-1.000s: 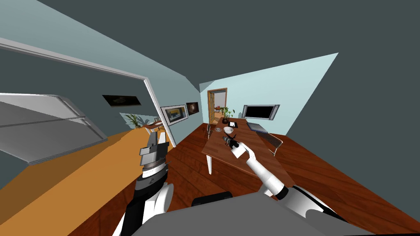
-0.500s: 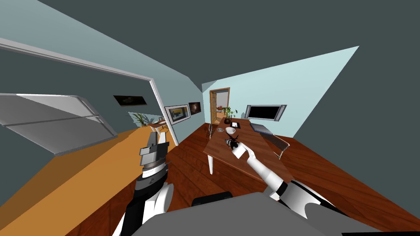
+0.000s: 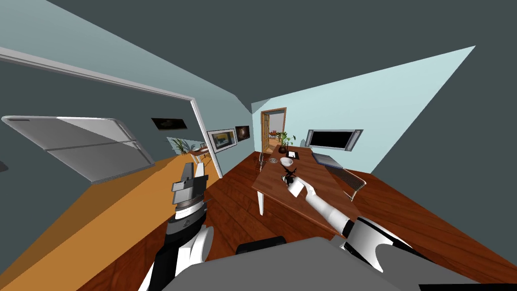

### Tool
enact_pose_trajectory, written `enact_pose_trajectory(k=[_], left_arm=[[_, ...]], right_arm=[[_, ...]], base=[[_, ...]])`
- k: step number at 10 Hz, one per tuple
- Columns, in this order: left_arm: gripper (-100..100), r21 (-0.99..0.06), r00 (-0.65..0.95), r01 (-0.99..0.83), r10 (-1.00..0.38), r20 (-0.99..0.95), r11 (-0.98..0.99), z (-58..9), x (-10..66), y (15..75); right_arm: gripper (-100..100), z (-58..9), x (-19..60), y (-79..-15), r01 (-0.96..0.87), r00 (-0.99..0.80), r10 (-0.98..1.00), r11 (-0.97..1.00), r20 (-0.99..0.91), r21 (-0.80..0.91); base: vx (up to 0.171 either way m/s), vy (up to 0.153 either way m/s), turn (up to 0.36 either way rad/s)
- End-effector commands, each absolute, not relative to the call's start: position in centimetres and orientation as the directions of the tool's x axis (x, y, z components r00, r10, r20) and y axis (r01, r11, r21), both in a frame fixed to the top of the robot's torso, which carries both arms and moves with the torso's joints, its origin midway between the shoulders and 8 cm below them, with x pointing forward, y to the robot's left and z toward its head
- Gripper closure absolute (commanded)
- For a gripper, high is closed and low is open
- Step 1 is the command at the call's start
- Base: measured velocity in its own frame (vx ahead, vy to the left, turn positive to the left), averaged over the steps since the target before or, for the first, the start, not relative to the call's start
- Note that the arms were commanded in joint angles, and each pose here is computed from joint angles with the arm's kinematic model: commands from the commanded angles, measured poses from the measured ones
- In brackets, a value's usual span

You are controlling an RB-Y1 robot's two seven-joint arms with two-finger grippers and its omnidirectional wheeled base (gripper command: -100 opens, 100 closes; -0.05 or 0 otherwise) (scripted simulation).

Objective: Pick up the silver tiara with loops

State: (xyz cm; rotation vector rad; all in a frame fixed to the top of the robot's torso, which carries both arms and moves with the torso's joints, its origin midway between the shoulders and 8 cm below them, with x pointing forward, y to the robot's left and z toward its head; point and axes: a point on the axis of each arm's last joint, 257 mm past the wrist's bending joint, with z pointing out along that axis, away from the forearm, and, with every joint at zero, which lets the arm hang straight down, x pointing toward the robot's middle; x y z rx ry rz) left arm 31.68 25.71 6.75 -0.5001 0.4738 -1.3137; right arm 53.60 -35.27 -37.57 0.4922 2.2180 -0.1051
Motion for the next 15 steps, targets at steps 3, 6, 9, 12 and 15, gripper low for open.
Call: enact_pose_trajectory(k=[3,6,9,12,15], left_arm=[[0,-0.594,0.191,0.784,-0.981,-0.046,0.180,6.8,31.7,25.7],[0,-0.594,0.191,0.784,-0.980,-0.046,0.181,6.8,31.7,25.7],[0,-0.594,0.191,0.784,-0.980,-0.046,0.181,6.7,31.7,25.7],[0,-0.594,0.191,0.784,-0.980,-0.046,0.181,6.8,31.7,25.7],[0,-0.594,0.191,0.784,-0.980,-0.046,0.181,6.7,31.7,25.7]], right_arm=[[-100,-41.3,50.0,-40.9,0.431,-0.667,0.242,0.897,-0.705,-0.099],[-100,-44.3,45.9,-45.3,0.445,-0.747,0.199,0.859,-0.635,-0.255],[-100,-47.3,41.8,-47.2,0.436,-0.805,0.193,0.833,-0.560,-0.340],[-100,-47.3,42.4,-47.5,0.445,-0.792,0.197,0.834,-0.577,-0.326],[-100,-47.8,41.9,-47.9,0.448,-0.792,0.199,0.832,-0.577,-0.327]], base=[[0.017,-0.015,0.075],[0.031,-0.025,0.076],[0.046,-0.033,0.037],[0.022,-0.012,0.019],[0.049,-0.026,0.032]])
